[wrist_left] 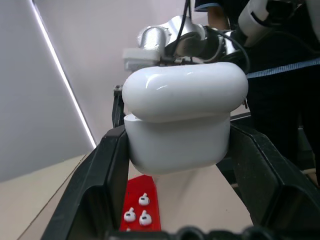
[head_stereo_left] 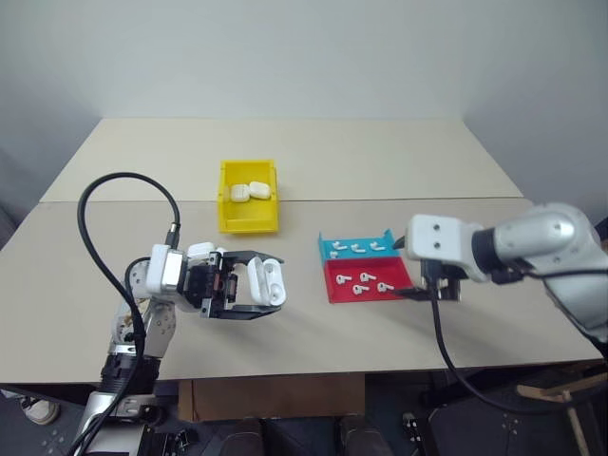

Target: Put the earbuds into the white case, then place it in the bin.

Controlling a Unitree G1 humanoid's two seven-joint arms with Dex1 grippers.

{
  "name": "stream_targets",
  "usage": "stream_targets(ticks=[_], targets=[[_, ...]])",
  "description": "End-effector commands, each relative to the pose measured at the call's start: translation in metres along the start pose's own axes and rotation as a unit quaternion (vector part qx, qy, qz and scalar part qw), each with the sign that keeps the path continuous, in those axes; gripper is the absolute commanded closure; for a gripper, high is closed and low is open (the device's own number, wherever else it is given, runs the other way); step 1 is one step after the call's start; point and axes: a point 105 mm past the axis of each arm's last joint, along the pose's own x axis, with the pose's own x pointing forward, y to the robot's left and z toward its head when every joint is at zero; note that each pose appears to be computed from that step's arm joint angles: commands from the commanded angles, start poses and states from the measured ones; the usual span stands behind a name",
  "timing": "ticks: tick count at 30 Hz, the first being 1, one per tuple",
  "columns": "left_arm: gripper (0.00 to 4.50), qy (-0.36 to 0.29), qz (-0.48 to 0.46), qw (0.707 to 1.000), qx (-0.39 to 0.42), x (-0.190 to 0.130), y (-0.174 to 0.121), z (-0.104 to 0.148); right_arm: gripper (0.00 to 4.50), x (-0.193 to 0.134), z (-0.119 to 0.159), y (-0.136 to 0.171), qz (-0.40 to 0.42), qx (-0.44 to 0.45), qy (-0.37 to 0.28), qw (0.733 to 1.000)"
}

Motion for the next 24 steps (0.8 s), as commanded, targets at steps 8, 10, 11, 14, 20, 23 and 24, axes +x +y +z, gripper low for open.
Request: stream_targets(ticks=[8, 10, 11, 14, 20, 23, 24], targets=[[1.75, 0.022, -0.017, 1.000, -0.012, 0.005, -0.013, 0.009, 1.56, 0.030, -0.019, -0.012, 0.059, -0.007, 0.064, 0.996], [1.75, 0.028, -0.011, 0.999, -0.018, 0.005, -0.013, 0.009, 1.56, 0.035, -0.022, -0.011, 0.068, -0.008, 0.066, 0.995], [1.75, 0.033, -0.010, 0.999, -0.022, 0.005, -0.014, 0.009, 1.56, 0.038, -0.023, -0.010, 0.073, -0.011, 0.068, 0.995], [1.75, 0.042, -0.005, 0.999, -0.028, 0.005, -0.014, 0.009, 1.56, 0.046, -0.026, -0.008, 0.086, -0.011, 0.072, 0.994], [1.75, 0.046, -0.004, 0.999, -0.028, 0.005, -0.017, 0.010, 1.56, 0.056, -0.028, -0.011, 0.092, -0.006, 0.075, 0.993], [1.75, 0.050, -0.002, 0.998, -0.030, 0.005, -0.018, 0.010, 1.56, 0.061, -0.031, -0.011, 0.097, -0.001, 0.080, 0.992], [1.75, 0.050, -0.002, 0.998, -0.029, 0.005, -0.018, 0.010, 1.56, 0.063, -0.032, -0.011, 0.099, 0.000, 0.081, 0.992]])
